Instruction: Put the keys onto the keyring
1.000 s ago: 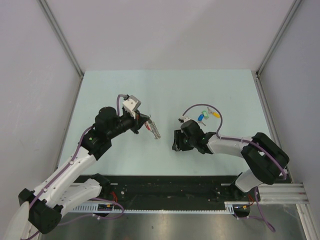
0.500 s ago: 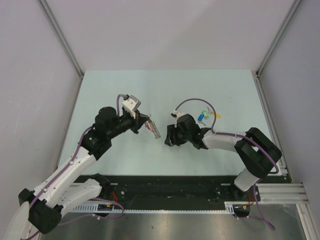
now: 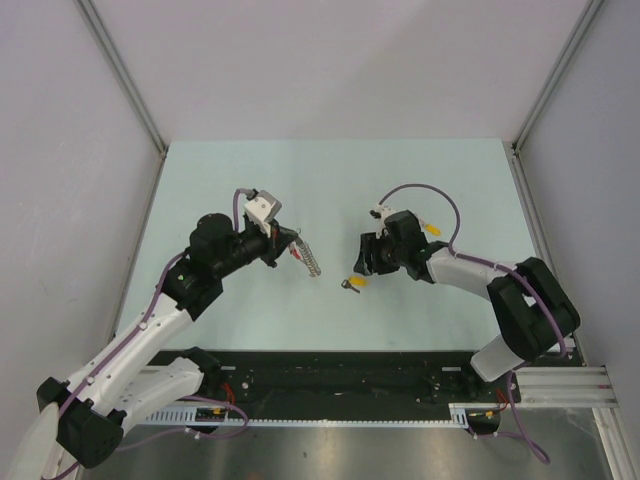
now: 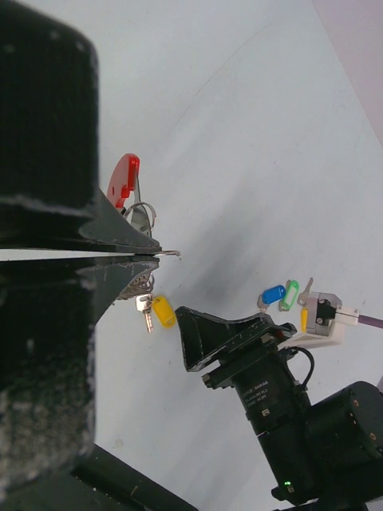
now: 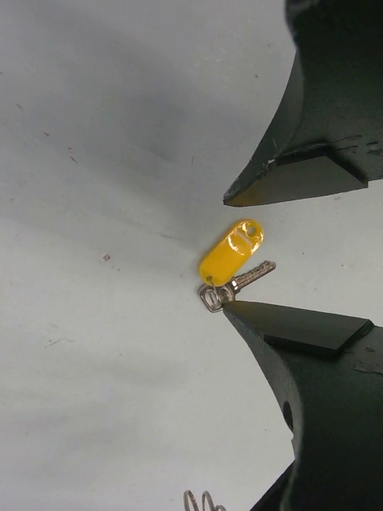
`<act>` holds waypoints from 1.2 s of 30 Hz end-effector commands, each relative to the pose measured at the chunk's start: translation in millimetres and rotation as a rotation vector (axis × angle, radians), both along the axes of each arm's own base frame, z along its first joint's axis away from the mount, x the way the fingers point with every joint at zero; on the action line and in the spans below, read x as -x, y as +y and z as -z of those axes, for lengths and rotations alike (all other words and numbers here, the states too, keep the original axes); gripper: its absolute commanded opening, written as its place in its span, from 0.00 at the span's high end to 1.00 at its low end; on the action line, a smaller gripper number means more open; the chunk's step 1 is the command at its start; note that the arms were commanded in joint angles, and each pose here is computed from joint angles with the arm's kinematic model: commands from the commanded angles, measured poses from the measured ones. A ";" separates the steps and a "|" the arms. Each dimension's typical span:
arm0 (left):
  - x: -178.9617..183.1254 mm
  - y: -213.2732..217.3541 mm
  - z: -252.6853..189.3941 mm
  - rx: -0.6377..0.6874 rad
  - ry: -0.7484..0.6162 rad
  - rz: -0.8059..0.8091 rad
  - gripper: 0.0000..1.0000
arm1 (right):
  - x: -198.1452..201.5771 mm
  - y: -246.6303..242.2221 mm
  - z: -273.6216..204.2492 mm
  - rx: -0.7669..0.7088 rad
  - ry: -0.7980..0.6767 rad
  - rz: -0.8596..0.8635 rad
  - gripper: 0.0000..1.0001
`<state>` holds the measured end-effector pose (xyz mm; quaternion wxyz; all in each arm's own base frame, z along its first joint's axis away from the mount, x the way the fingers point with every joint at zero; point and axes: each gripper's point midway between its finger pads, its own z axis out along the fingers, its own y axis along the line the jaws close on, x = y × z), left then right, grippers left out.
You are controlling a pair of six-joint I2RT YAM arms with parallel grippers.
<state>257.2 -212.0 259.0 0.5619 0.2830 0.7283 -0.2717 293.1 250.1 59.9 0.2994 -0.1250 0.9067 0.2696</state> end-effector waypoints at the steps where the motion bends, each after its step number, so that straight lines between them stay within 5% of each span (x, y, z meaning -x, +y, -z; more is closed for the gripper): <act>1: -3.0 1.9 -34.8 0.039 -0.091 -0.003 1.00 | -2.5 8.5 3.1 -0.020 0.017 -0.050 0.44; 13: -2.2 0.9 -36.0 0.042 -0.093 0.004 1.00 | -3.7 18.8 28.4 -0.042 0.047 -0.111 0.44; 36: -2.1 -0.4 -34.2 0.040 -0.085 0.010 1.00 | 64.0 40.5 31.1 0.002 0.117 -0.216 0.45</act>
